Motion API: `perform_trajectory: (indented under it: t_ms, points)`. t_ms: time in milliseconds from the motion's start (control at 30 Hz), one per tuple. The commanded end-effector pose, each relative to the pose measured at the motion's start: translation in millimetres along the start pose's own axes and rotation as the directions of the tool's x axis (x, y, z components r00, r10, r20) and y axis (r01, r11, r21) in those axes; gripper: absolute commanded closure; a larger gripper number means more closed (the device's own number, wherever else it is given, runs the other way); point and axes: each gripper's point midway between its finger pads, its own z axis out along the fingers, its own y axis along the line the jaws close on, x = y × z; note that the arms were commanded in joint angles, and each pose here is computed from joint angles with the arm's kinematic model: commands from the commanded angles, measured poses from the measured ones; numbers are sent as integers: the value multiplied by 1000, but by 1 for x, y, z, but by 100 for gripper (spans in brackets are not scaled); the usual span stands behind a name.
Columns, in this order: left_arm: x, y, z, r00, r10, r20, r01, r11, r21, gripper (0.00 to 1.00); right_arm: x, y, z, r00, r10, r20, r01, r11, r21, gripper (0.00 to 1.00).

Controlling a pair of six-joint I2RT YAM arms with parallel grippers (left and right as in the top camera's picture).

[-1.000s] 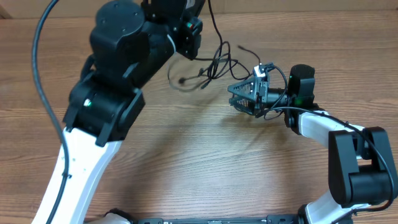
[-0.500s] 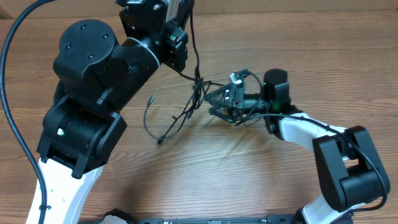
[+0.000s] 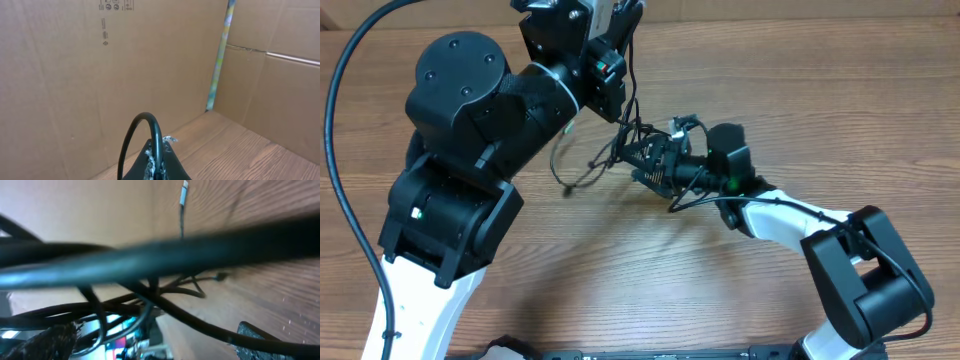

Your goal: Untangle cables

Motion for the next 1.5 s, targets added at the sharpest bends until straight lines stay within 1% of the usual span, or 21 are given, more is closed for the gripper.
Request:
perform_trajectory:
  t_ms: [0,167,267,433,633,800,1033,1167,1300,1467]
  points:
    - [-28,-8,-26,997,10,79,-11,1000,14,96,-19,-7,-1,993,3,116,-7,999,39,0]
    - [-35,-3,-38,994,40,98,-37,999,-38,96,-11,-2,-6,999,-42,31,42,999,-1,0]
    - [-34,2,-40,994,67,90,-61,996,-69,96,-12,-1,-15,999,-43,-5,43,999,-23,0]
    - [-30,0,-39,994,72,77,-67,996,-60,96,-24,-3,-27,999,-33,10,33,999,-29,0]
    - [-28,0,-38,995,69,66,-65,996,-57,96,-22,-3,-27,1000,-29,-1,29,999,-34,0]
    - [-25,-1,-38,997,43,57,-40,998,-51,96,-24,-3,-26,1000,23,14,-23,999,-27,0]
    - [-25,0,-37,998,-7,62,10,999,-49,96,-21,-5,-9,997,9,77,-10,1000,11,0]
    - [-27,-1,-38,998,-14,69,17,999,-47,96,-25,-10,-3,989,6,145,-13,999,49,0]
    - [-36,-1,-39,995,-6,103,11,999,-45,96,-32,-39,-4,970,46,240,-88,982,168,0]
    - [-58,-4,-48,982,14,188,-6,999,-42,96,-36,-82,-17,936,77,344,-196,924,328,0]
